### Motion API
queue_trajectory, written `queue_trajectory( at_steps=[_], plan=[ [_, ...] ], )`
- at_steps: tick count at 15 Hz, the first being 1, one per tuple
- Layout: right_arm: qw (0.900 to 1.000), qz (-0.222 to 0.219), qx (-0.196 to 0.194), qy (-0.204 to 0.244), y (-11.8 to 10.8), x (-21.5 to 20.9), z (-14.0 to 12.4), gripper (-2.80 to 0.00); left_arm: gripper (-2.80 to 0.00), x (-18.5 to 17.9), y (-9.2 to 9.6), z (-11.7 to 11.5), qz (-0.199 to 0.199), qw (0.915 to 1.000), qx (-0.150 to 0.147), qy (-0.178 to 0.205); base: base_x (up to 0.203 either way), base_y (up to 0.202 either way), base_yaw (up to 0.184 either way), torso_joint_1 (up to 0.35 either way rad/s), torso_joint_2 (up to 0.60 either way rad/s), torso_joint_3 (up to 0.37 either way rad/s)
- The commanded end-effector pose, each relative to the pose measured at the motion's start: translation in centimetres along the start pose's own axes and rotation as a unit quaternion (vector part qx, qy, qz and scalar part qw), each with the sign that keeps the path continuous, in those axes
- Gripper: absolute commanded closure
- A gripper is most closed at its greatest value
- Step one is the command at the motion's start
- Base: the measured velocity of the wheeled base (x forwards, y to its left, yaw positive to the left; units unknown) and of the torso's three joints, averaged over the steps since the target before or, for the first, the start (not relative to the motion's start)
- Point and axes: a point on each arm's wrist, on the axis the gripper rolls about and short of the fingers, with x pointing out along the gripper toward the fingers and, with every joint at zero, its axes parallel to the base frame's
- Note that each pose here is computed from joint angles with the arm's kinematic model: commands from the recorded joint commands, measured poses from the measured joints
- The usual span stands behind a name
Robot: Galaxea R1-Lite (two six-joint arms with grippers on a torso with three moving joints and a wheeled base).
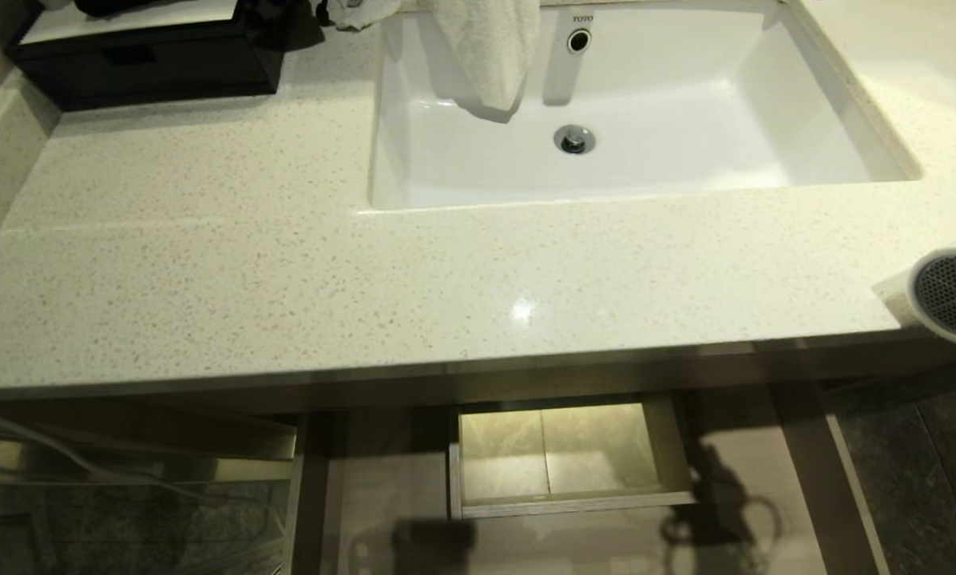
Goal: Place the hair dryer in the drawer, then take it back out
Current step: Put it into the drawer
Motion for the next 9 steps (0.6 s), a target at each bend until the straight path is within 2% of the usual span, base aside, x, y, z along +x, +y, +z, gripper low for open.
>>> queue_trajectory(
  at_steps=[1,4,9],
  plan=[
    [1.0,-0.001,-0.002,-0.001,0.0,-0.1,0.0,0.0,0.0,0.0,0.0,0.0,0.0,1.0,0.0,0.0,0.0,0.0,0.0,-0.143,0.38,0.237],
    [1.0,-0.002,-0.003,-0.004,0.0,-0.2,0.0,0.0,0.0,0.0,0.0,0.0,0.0,1.0,0.0,0.0,0.0,0.0,0.0,-0.056,0.16,0.098],
    [0.999,-0.015,-0.001,-0.031,-0.1,-1.3,0.1,0.0,0.0,0.0,0.0,0.0,0.0,1.0,0.0,0.0,0.0,0.0,0.0,-0.005,0.02,0.011]
  ],
)
